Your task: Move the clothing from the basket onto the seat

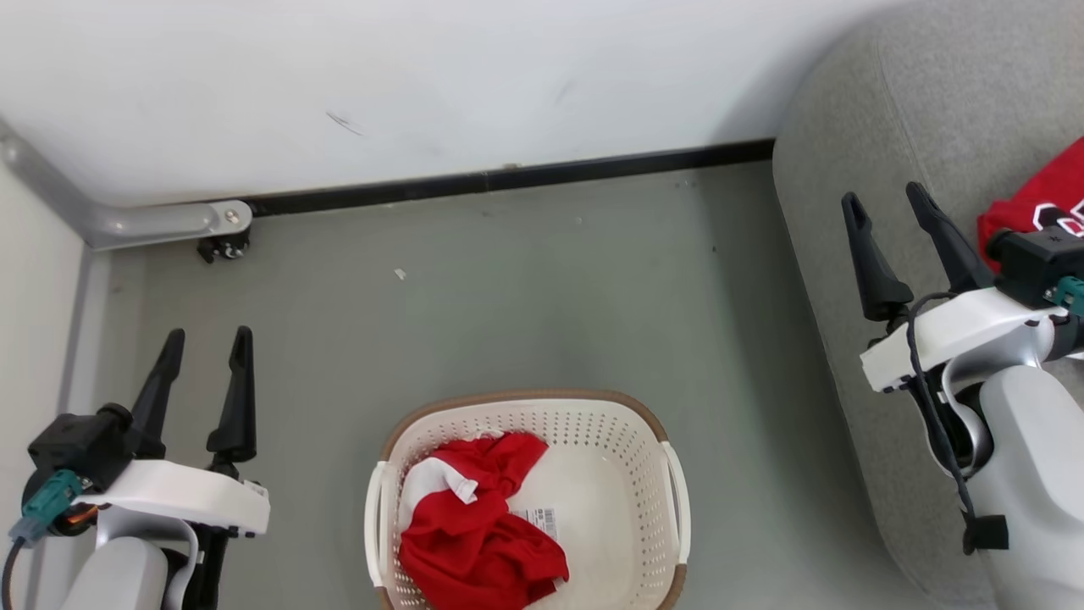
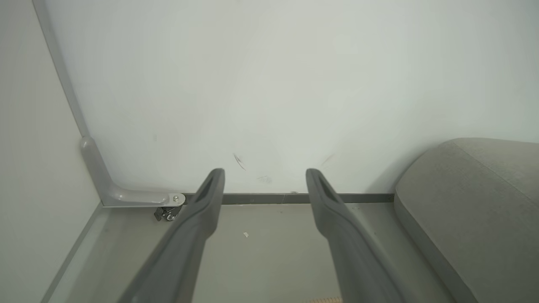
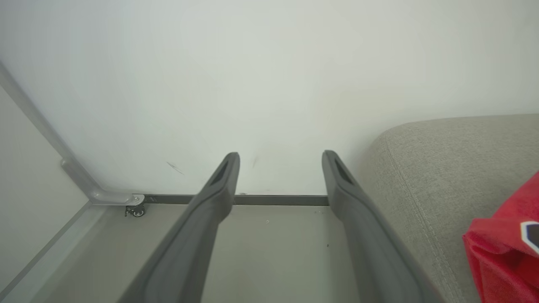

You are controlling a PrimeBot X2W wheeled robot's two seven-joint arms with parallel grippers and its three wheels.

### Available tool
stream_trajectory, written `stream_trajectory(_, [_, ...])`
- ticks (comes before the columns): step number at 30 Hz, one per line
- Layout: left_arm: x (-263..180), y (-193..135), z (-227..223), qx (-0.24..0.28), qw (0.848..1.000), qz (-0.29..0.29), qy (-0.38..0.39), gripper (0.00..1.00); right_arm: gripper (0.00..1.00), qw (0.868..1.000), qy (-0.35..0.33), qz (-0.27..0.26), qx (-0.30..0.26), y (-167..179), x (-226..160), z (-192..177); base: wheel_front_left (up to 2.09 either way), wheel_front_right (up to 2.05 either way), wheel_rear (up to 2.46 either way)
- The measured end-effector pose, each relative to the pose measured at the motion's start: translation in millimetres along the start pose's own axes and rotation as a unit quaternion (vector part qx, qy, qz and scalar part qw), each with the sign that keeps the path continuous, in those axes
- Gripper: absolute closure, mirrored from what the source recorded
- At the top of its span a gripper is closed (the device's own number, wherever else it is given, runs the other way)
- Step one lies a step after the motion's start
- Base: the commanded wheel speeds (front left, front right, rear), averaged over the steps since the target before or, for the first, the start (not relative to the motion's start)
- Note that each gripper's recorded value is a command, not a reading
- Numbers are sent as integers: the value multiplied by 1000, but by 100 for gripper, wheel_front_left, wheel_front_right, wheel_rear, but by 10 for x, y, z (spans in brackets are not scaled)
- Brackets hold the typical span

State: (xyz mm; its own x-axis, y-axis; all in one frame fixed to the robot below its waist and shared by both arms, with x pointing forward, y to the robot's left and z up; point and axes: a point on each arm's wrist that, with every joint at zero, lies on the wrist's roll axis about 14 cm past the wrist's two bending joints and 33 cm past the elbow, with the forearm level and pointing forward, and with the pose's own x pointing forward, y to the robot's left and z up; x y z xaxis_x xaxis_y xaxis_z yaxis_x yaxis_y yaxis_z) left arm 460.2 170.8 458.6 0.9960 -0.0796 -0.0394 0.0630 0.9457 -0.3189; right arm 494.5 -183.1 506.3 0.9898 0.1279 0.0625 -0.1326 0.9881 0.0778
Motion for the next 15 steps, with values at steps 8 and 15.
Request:
stream_trajectory(8, [-179,-14,85,-1,1000,-3,-6,0,0,999,-53,-11,2,-61,-80,371,0,0,0])
stream_trajectory(15, [-325,-11,159,2,1000,-3,-13,0,0,998,-63,-30,10,-132,-326,423,0,0,0])
